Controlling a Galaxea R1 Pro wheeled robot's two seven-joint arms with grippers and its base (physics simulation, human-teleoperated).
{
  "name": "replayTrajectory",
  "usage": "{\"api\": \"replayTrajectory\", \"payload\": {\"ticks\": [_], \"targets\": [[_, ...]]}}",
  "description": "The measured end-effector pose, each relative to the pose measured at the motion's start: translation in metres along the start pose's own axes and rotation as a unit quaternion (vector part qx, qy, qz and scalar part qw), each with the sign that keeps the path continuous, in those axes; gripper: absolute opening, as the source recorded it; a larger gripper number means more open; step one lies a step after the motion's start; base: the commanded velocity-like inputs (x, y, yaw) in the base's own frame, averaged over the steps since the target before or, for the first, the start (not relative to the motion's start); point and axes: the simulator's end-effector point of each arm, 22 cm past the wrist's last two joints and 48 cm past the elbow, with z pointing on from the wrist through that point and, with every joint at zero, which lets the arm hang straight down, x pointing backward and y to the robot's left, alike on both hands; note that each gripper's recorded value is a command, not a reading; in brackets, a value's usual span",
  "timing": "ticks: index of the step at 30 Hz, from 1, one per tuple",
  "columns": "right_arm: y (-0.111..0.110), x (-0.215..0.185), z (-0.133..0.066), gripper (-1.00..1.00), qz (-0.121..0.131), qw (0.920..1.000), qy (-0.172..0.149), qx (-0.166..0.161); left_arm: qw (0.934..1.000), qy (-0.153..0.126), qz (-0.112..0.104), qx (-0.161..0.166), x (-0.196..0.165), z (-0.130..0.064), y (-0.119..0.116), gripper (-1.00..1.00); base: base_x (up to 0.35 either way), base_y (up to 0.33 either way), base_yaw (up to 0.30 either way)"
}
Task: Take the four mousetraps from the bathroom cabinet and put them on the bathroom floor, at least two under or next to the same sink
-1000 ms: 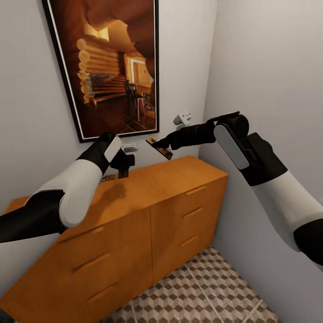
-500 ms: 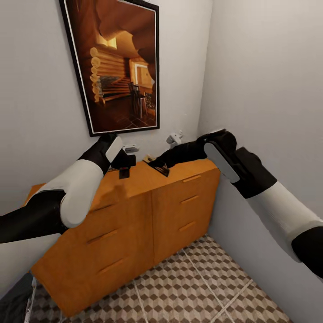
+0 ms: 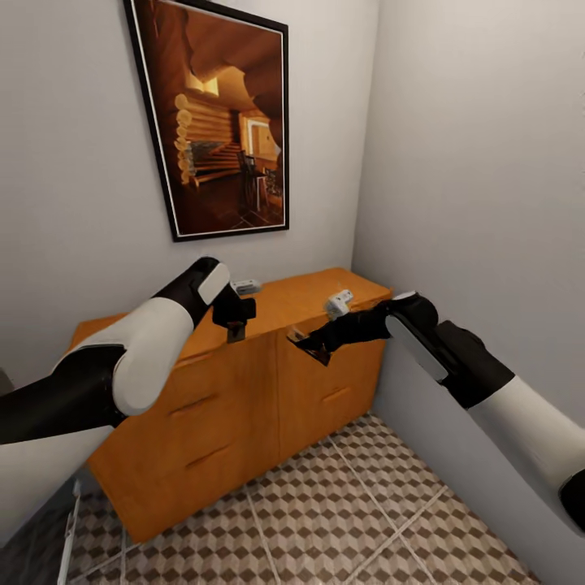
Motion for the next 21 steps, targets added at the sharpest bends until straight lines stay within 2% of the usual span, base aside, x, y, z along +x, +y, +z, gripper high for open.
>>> {"api": "replayTrajectory", "payload": {"ticks": [5,10,14,21], "targets": [[-0.008,0.024,0.003,-1.00,0.013,0.9999,0.010,0.004,0.9999,0.013,-0.003,0.004,0.013,0.009,-0.001,-1.00,-0.171,0.000,0.000],[-0.029,0.058,0.012,-1.00,0.049,0.9980,0.036,0.016,0.9990,0.040,-0.010,0.018,0.046,0.033,-0.001,-1.00,-0.015,0.000,0.000],[-0.035,0.065,0.015,-1.00,0.055,0.9978,0.031,0.018,0.9970,0.063,-0.016,0.042,0.076,0.053,-0.006,-1.00,-0.001,0.000,0.000],[-0.035,0.084,0.019,-1.00,0.064,0.9970,0.040,0.018,0.9935,0.090,-0.025,0.065,0.112,0.073,-0.011,-1.00,0.000,0.000,0.000]]}}
